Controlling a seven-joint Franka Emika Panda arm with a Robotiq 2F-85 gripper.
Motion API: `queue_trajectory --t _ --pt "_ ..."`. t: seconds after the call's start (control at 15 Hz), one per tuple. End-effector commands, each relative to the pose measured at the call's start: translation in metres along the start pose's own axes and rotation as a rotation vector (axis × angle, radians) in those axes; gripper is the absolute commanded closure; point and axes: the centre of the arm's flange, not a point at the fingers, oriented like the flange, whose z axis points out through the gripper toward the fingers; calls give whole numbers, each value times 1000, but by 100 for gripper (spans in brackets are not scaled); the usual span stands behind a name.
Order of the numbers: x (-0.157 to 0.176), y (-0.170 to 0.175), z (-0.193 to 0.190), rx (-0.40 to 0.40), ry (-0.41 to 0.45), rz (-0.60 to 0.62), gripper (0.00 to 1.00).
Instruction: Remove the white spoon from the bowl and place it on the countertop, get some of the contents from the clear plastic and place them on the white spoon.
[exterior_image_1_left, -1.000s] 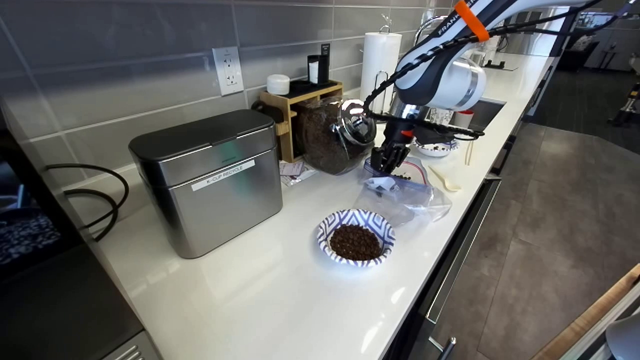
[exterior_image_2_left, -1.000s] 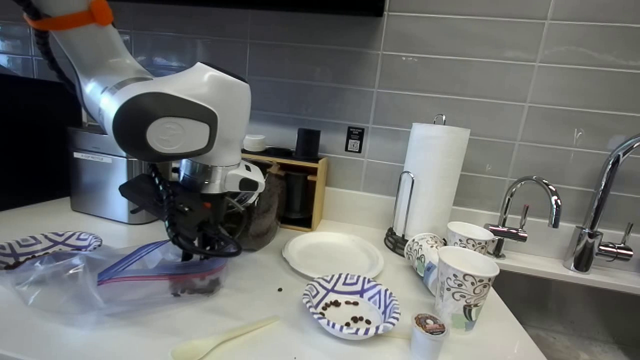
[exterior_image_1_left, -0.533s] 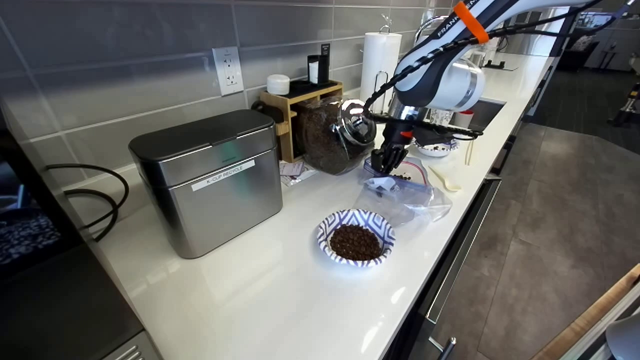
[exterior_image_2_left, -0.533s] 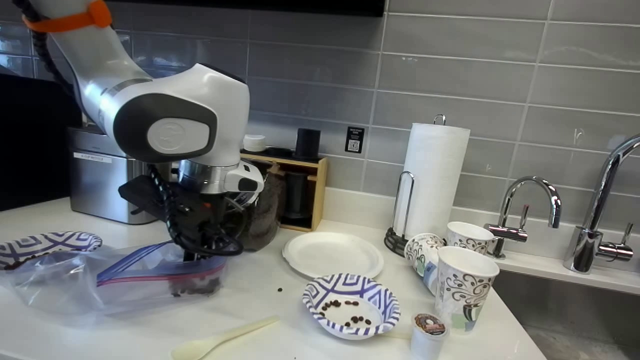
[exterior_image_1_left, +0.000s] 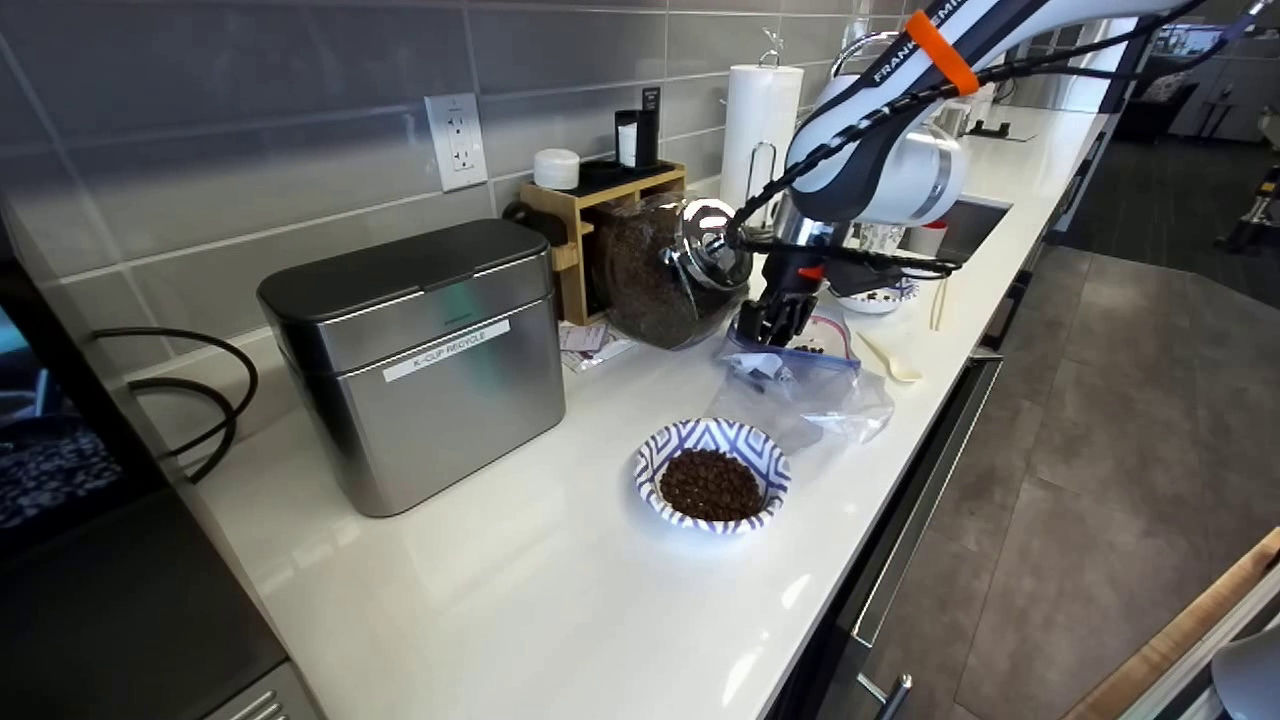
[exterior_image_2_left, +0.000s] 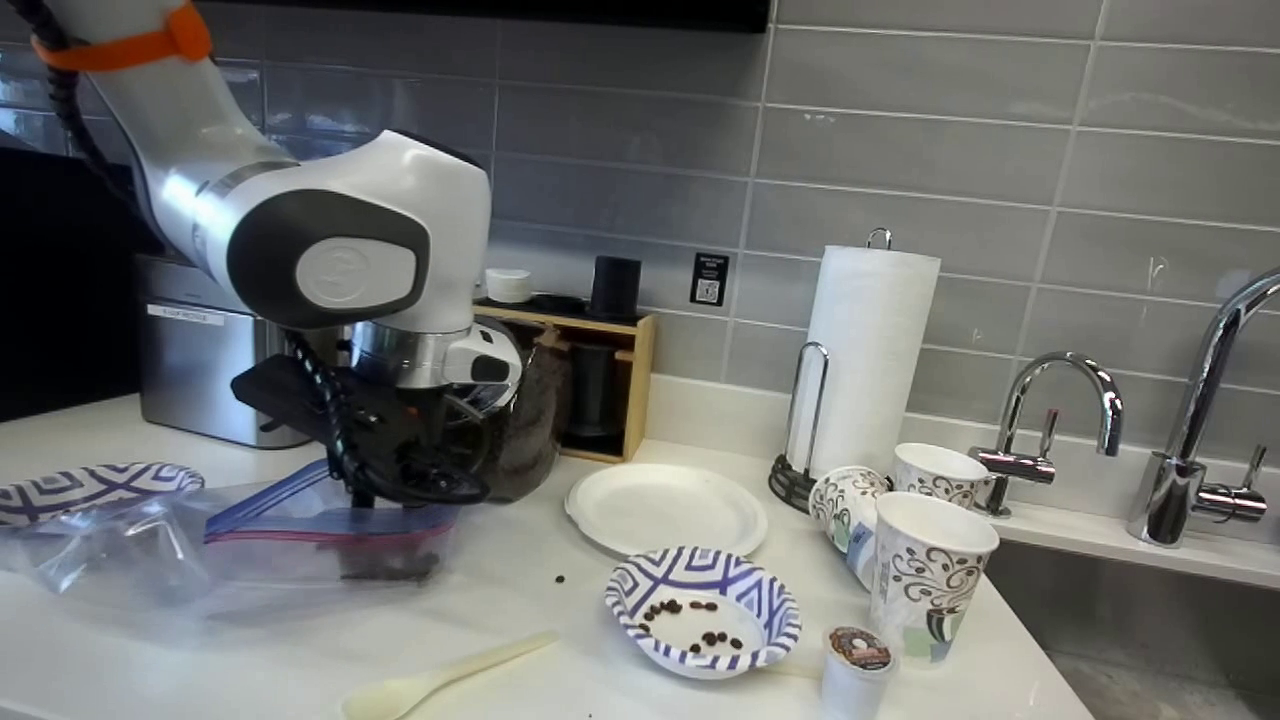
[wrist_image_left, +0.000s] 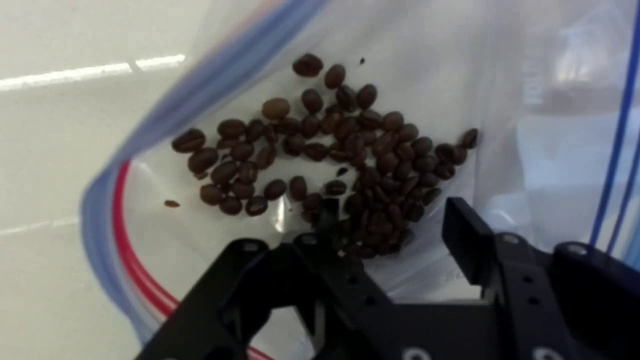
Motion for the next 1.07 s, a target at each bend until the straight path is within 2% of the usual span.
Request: queue_trajectory --t 0.0,0.07,0.13,0.2,0.47,0.67,1.0 --pt "1 -3 14 -19 -17 -5 23" --pt "1 -3 15 -20 -19 -7 28" --pt "1 -3 16 -21 -20 -10 49" --pt "1 -3 16 -24 -21 -12 49" --pt "1 -2 15 -31 -23 -20 81" --pt "3 -2 13 -36 -21 -24 100" --pt "3 2 8 -31 -23 -10 97"
